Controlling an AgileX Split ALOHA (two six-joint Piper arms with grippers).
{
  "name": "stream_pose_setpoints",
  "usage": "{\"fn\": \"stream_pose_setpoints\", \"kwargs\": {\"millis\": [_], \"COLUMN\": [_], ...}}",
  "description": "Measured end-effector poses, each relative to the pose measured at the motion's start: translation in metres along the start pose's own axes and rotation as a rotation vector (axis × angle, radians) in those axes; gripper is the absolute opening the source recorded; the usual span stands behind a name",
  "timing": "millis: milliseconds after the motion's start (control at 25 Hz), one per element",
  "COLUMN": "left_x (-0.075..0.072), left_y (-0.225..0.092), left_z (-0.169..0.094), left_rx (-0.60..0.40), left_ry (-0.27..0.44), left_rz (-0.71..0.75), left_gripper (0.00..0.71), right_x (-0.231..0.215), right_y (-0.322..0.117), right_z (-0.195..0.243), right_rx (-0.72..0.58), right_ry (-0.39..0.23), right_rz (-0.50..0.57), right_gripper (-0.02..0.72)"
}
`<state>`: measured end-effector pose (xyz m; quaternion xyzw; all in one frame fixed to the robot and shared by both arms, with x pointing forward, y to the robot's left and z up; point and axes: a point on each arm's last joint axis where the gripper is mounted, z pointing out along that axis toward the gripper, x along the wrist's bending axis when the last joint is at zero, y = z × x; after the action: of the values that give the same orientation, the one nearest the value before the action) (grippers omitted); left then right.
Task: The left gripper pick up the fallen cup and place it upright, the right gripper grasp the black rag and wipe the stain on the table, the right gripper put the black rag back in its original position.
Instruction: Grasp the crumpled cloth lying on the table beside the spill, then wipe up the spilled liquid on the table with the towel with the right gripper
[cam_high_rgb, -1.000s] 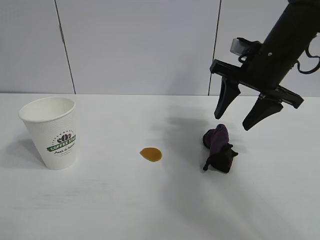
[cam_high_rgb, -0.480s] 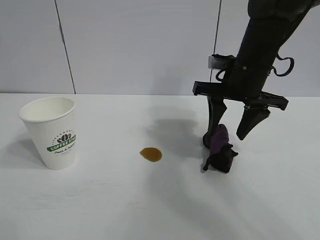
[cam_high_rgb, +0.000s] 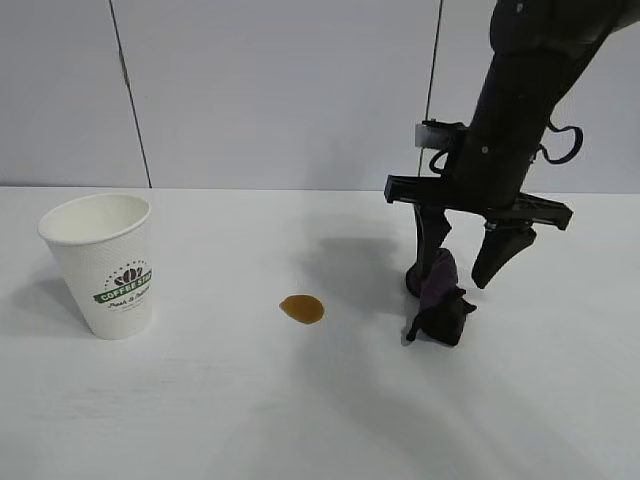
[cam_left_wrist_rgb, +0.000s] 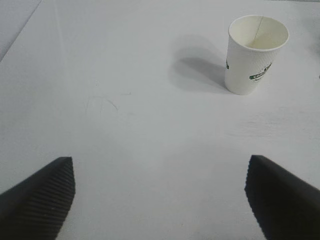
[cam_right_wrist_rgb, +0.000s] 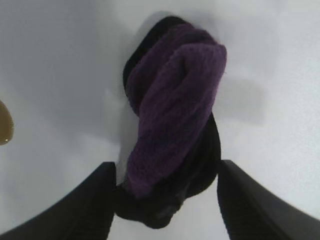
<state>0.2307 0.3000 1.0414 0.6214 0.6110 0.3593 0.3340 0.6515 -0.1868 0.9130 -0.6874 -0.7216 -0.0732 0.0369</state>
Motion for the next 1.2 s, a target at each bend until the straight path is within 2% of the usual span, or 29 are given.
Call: {"fn": "stream_pose_setpoints", "kwargs": {"millis": [280,440,480,680,920,1200], "left_x": [0.000,0.000,0.000,0.000,0.000,0.000], "left_y": [0.000,0.000,0.000,0.000,0.000,0.000], "left_z": [0.000,0.000,0.000,0.000,0.000,0.000], "left_rx": [0.000,0.000,0.000,0.000,0.000,0.000], "left_ry": [0.000,0.000,0.000,0.000,0.000,0.000], "left_rz": [0.000,0.000,0.000,0.000,0.000,0.000], "left_gripper": [0.663,0.663,0.663,0.663,0.663,0.663], "right_x": [-0.001,-0.001,-0.001,0.001,0.016,0.072], "right_y": [0.002,0.002,0.001,0.000,0.008,-0.001], "right_z": [0.006,0.006,0.006,0.004,-0.012,-0.012], "right_rx": [-0.008,-0.006,-0.004,0.023,0.008,-0.016], "right_ry": [-0.001,0.001,0.001,0.009,0.076,0.104], "right_rz": [0.007,0.012,0.013,0.014,-0.017,-0.142], "right_gripper": [0.317,0.099,0.077,0.074,0.074,0.074]}}
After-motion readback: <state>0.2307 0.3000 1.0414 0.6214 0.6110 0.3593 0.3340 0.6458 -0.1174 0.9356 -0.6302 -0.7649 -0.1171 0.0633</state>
